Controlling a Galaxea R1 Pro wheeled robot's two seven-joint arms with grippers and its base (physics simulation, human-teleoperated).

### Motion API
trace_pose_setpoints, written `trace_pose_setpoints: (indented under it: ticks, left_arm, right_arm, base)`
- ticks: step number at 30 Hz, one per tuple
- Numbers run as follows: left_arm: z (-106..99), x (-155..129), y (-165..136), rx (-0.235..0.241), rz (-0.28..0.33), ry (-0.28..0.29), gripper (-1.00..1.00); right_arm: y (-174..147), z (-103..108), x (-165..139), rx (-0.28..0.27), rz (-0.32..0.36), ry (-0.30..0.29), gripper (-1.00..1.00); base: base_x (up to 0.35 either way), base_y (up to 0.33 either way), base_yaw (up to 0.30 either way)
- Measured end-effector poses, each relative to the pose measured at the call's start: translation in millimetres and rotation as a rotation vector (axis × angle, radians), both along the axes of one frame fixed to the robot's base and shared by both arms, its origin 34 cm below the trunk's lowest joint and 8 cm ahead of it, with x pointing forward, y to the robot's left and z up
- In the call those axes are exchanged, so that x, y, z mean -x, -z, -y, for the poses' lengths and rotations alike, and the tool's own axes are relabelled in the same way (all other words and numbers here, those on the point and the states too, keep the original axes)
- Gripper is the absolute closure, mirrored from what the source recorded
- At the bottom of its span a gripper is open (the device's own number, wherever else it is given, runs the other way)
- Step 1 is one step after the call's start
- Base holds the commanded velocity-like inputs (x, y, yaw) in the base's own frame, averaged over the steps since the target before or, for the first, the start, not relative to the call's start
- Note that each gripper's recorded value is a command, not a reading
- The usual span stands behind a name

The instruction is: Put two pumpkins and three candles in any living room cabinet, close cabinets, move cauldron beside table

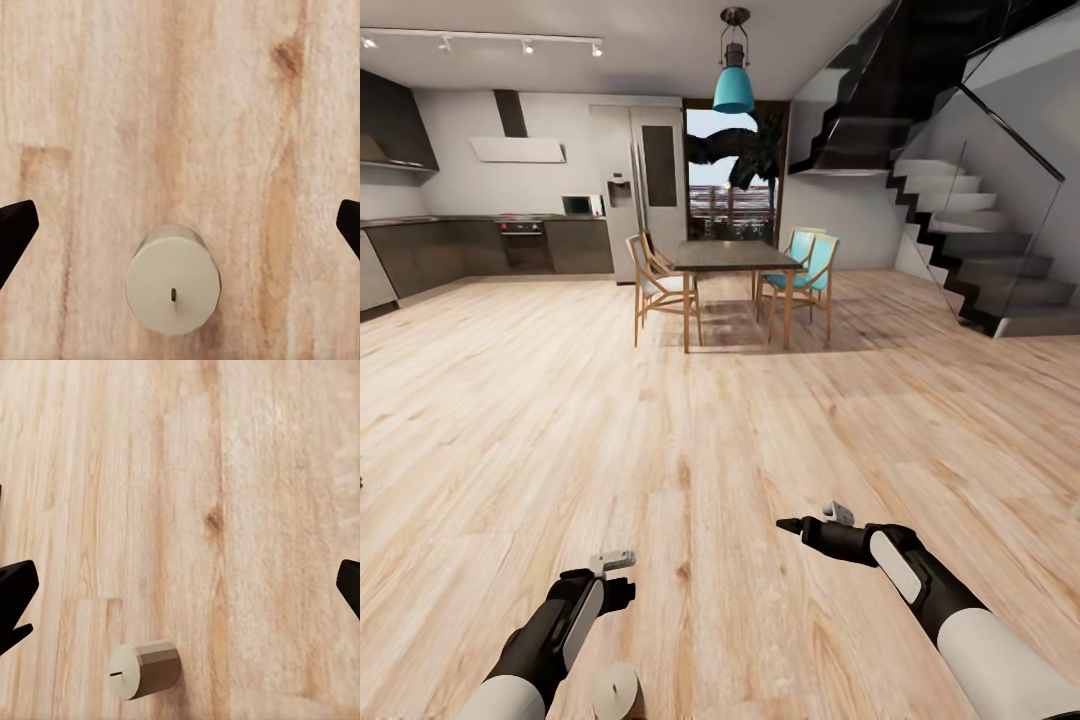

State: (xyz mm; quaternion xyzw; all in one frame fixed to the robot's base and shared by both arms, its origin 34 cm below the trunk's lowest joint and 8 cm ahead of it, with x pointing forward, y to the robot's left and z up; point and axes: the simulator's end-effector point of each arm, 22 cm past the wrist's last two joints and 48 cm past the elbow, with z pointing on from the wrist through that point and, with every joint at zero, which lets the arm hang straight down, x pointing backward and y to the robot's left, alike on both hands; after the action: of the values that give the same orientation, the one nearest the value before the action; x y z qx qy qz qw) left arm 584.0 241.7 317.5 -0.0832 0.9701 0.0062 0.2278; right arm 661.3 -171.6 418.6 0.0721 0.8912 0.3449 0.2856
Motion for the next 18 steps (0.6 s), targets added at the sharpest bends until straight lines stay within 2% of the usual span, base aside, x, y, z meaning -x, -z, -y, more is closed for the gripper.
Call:
trace_pose_setpoints:
  ticks: [18]
  left_arm:
    - [0, 16, 39, 0.006, -0.085, -0.003, -1.0]
  right_arm:
    - [44, -1, 8, -0.001, -0.073, -0.001, -1.0]
  base:
    - [0.0, 0.0, 0.0]
